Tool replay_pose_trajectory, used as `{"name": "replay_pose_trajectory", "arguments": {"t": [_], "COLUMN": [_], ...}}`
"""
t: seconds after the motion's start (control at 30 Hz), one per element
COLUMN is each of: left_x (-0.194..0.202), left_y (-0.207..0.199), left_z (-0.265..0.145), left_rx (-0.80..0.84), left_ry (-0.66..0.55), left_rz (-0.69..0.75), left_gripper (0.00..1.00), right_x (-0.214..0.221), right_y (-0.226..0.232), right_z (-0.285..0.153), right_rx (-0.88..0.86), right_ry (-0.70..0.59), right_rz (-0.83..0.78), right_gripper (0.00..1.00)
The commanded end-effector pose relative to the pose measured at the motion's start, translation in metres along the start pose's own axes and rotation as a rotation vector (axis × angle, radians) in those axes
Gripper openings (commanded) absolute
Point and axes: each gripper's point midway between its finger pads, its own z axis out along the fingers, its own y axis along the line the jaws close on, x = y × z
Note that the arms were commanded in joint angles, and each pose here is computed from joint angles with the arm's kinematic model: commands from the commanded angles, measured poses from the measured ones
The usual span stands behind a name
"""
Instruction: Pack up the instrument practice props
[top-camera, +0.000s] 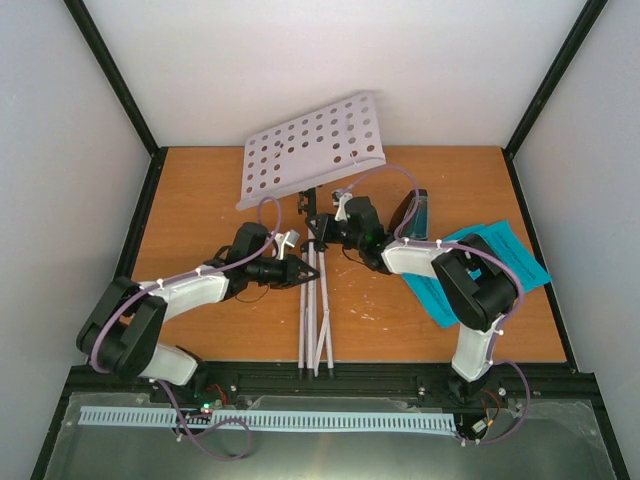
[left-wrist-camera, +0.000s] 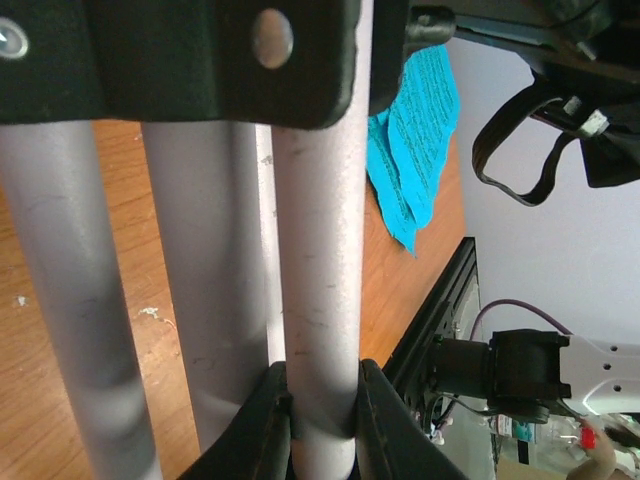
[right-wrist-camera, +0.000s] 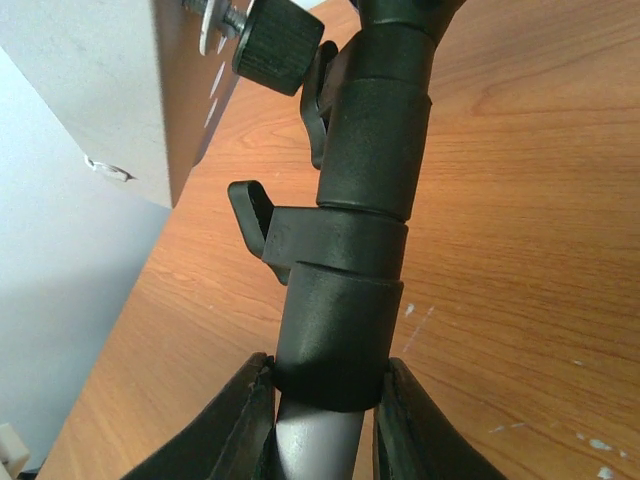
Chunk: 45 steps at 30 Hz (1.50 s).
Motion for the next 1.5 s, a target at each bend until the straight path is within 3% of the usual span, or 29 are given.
{"name": "replay_pose_trajectory", "arguments": {"t": [0.0,0.33,0.73,0.93,1.37,1.47], "left_x": [-0.081,-0.072,-0.06,-0.056,-0.055,-0.057], "left_y": [-0.015,0.011,0.039,0.045,0.046,0.042], "left_z": [-0.016,-0.001,0.015,0.018,0.023,0.022], "left_rx": [-0.024,-0.065,-0.1,-0.107,-0.094,-0.093], "left_ry": [-0.307,-0.252,-0.19,-0.174,-0.157,-0.152], "left_rz": [0.222,0.147,0.118,0.11,0.1,0.11], "left_gripper": [0.0,0.0,0.0,0.0,0.0,0.11], "right_x": [0.02,0.048,0.062,0.059,0.035,0.023], "right_y": [0.023,-0.017,-0.04,-0.041,-0.014,0.005], "right_z": [0.006,0.021,0.028,0.025,0.008,-0.007], "right_rx": [-0.09,0.017,0.077,0.091,0.06,0.029], "right_ry": [0.024,0.1,0.13,0.124,0.093,0.078], "right_rz": [-0.205,-0.227,-0.267,-0.282,-0.357,-0.393], "right_gripper": [0.03,0.05,0.18,0.33,0.47,0.56]}}
